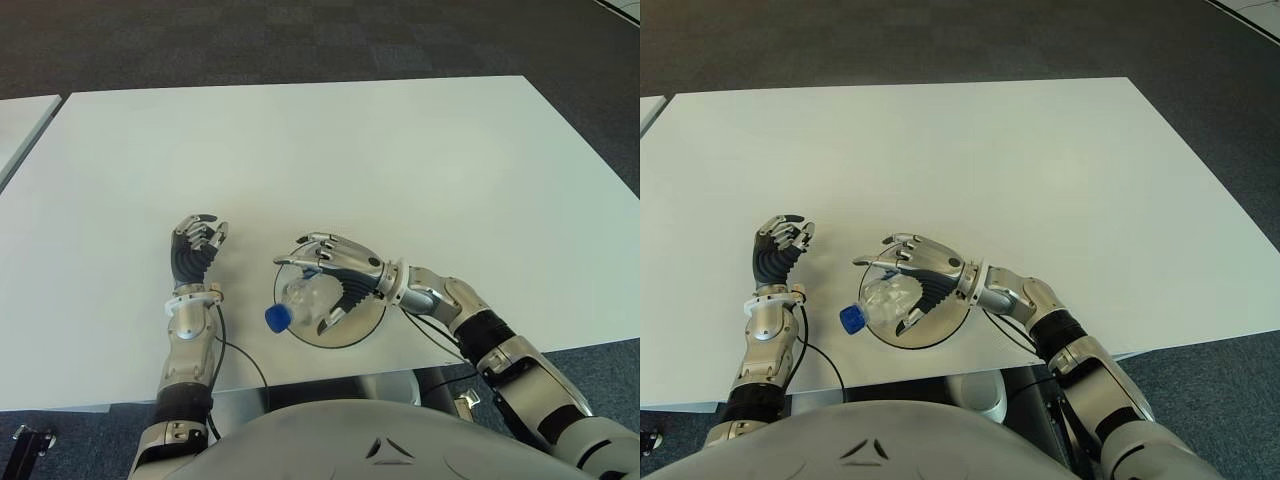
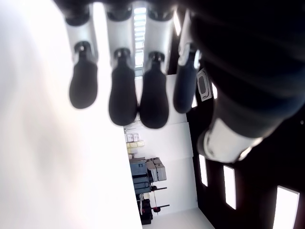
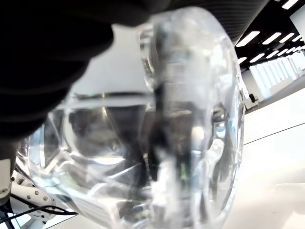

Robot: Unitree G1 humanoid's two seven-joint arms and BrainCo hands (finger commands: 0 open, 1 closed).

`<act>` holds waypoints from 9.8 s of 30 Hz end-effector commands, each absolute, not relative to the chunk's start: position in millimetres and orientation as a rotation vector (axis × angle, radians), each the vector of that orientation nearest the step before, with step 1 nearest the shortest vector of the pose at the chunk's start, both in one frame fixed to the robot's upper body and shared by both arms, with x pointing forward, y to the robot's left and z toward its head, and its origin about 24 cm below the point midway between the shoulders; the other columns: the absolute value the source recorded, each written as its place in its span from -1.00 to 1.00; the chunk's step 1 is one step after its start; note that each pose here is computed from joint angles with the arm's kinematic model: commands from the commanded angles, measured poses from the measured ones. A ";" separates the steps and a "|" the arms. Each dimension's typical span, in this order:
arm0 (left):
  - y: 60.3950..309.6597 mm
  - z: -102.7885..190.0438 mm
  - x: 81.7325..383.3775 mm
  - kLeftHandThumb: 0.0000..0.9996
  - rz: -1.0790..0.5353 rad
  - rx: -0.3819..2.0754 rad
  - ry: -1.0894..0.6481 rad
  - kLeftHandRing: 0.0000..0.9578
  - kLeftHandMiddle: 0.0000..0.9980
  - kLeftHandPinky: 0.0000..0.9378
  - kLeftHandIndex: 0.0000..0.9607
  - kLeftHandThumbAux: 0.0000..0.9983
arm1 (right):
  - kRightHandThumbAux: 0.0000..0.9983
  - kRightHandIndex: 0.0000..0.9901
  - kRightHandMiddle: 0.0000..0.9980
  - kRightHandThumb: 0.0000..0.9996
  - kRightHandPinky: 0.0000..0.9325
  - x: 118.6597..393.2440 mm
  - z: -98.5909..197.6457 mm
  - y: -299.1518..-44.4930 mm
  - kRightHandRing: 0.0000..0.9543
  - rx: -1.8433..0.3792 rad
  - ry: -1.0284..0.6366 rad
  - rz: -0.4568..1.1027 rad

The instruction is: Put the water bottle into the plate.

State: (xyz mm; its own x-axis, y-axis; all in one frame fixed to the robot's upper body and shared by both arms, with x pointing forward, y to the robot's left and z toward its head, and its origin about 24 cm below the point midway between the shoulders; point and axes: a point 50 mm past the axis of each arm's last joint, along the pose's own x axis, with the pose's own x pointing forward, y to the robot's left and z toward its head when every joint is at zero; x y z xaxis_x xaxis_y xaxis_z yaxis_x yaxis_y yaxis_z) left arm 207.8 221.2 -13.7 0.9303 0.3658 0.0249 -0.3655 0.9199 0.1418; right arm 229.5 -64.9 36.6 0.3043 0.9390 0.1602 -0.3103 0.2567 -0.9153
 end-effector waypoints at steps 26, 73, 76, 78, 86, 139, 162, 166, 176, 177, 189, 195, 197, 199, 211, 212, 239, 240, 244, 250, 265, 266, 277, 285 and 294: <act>223.2 -15.5 205.1 0.41 0.359 0.166 0.008 0.45 0.43 0.44 -0.09 0.43 | -0.29 -1.00 -1.00 -0.90 -1.00 228.5 47.2 -65.2 -1.00 -0.967 -0.844 1.026; 224.3 -16.1 205.1 0.41 0.376 0.162 0.028 0.42 0.40 0.41 -0.09 0.43 | -0.42 -1.00 -1.00 -0.93 -1.00 229.7 50.9 -67.9 -1.00 -1.282 -1.063 0.652; 224.5 -16.2 205.1 0.41 0.375 0.163 0.025 0.42 0.39 0.40 -0.09 0.43 | -0.43 -1.00 -1.00 -0.92 -1.00 230.1 49.5 -67.9 -1.00 -1.285 -1.087 0.627; 224.5 -16.1 205.1 0.41 0.375 0.164 0.023 0.42 0.40 0.41 -0.09 0.43 | -0.43 -1.00 -1.00 -0.92 -1.00 230.3 48.8 -68.0 -1.00 -1.283 -1.096 0.617; 224.0 -15.3 204.9 0.41 0.356 0.170 -0.009 0.43 0.41 0.43 -0.09 0.44 | -0.40 -1.00 -1.00 -0.93 -1.00 232.0 48.1 -68.8 -1.00 -1.215 -1.098 0.551; 226.5 -18.7 205.4 0.41 0.354 0.169 0.002 0.46 0.44 0.43 -0.09 0.44 | 0.49 -0.85 -0.84 -0.93 -0.64 286.7 58.9 -155.9 -0.81 0.052 -0.319 -0.065; 226.4 -18.3 207.6 0.41 0.337 0.153 -0.007 0.47 0.44 0.44 -0.09 0.44 | 0.91 -0.36 -0.49 -0.89 -0.35 292.7 20.5 -169.9 -0.51 0.046 -0.116 -0.099; 226.4 -18.5 208.0 0.41 0.334 0.155 -0.010 0.48 0.45 0.45 -0.09 0.44 | 0.95 -0.30 -0.36 -0.90 -0.20 292.1 16.2 -170.0 -0.35 0.048 -0.108 -0.117; 224.6 -22.0 208.1 0.41 0.357 0.143 0.004 0.43 0.40 0.38 -0.09 0.43 | 1.00 -0.05 -0.07 -0.88 0.04 288.2 9.1 -163.1 -0.02 0.062 -0.123 -0.155; 224.3 -21.9 208.3 0.41 0.353 0.146 0.001 0.42 0.40 0.38 -0.09 0.43 | 1.00 -0.03 -0.06 -0.88 0.05 287.6 8.5 -162.0 0.00 0.066 -0.124 -0.163; 224.6 -22.2 206.9 0.41 0.336 0.178 -0.004 0.44 0.40 0.41 -0.10 0.44 | 1.00 0.23 0.25 -0.97 0.30 282.1 -2.4 -156.6 0.29 0.123 -0.086 -0.264; 224.6 -20.7 205.9 0.41 0.327 0.185 -0.015 0.45 0.41 0.44 -0.10 0.44 | 0.99 0.28 0.30 -0.89 0.32 281.0 -4.8 -154.3 0.34 0.147 -0.076 -0.288; 225.1 -20.9 205.7 0.41 0.326 0.184 -0.009 0.45 0.42 0.44 -0.10 0.44 | 0.99 0.29 0.30 -0.86 0.31 280.2 -5.8 -152.6 0.33 0.158 -0.073 -0.291; 225.5 -20.7 205.6 0.41 0.324 0.184 -0.007 0.45 0.41 0.42 -0.10 0.44 | 0.80 0.14 0.29 -0.40 0.29 279.7 -6.7 -151.4 0.32 0.165 -0.067 -0.293; 226.9 -20.8 206.0 0.41 0.327 0.188 0.006 0.42 0.39 0.40 -0.10 0.44 | 0.47 -0.12 0.22 0.39 0.28 275.4 -12.9 -148.9 0.27 0.133 -0.049 -0.263; 226.8 -20.9 206.1 0.41 0.327 0.190 0.007 0.43 0.39 0.40 -0.10 0.44 | 0.46 -0.12 0.22 0.40 0.29 274.9 -13.3 -148.6 0.27 0.129 -0.051 -0.254; 222.2 -22.1 206.3 0.41 0.311 0.194 0.028 0.44 0.41 0.41 -0.10 0.44 | 0.46 -0.12 0.21 0.42 0.34 274.7 -17.7 -149.5 0.29 -0.001 0.007 -0.018; 222.0 -22.1 206.2 0.41 0.312 0.192 0.027 0.44 0.41 0.41 -0.10 0.44 | 0.46 -0.12 0.21 0.42 0.35 274.7 -17.5 -149.8 0.29 -0.008 0.010 -0.009; 221.1 -23.2 205.7 0.41 0.324 0.181 0.040 0.42 0.40 0.36 -0.10 0.44 | 0.46 -0.12 0.21 0.42 0.36 274.7 -16.9 -150.6 0.29 -0.030 0.024 0.018; 221.2 -22.7 205.9 0.41 0.341 0.170 0.052 0.39 0.37 0.35 -0.09 0.43 | 0.46 -0.12 0.21 0.42 0.34 274.4 -14.9 -155.7 0.29 -0.053 0.032 0.036; 221.3 -21.1 204.7 0.41 0.329 0.187 0.025 0.44 0.40 0.44 -0.09 0.43 | 0.46 -0.12 0.24 0.42 0.37 272.4 -22.9 -158.3 0.32 -0.083 0.036 0.072; 221.5 -21.1 204.7 0.41 0.325 0.188 0.026 0.45 0.41 0.43 -0.09 0.43 | 0.46 -0.12 0.24 0.42 0.37 271.8 -24.7 -159.4 0.32 -0.086 0.036 0.071; 223.0 -21.5 204.2 0.41 0.314 0.190 0.033 0.45 0.41 0.42 -0.10 0.44 | 0.46 -0.12 0.27 0.42 0.37 270.8 -30.8 -163.9 0.32 -0.112 0.023 0.061; 223.7 -21.6 204.0 0.41 0.313 0.193 0.036 0.44 0.41 0.42 -0.10 0.44 | 0.45 -0.12 0.29 0.42 0.38 271.2 -33.3 -165.9 0.34 -0.120 0.022 0.054; 224.7 -22.2 204.0 0.41 0.304 0.199 0.042 0.46 0.43 0.45 -0.10 0.44 | 0.45 -0.12 0.30 0.42 0.40 269.5 -37.7 -164.8 0.35 -0.098 0.033 0.047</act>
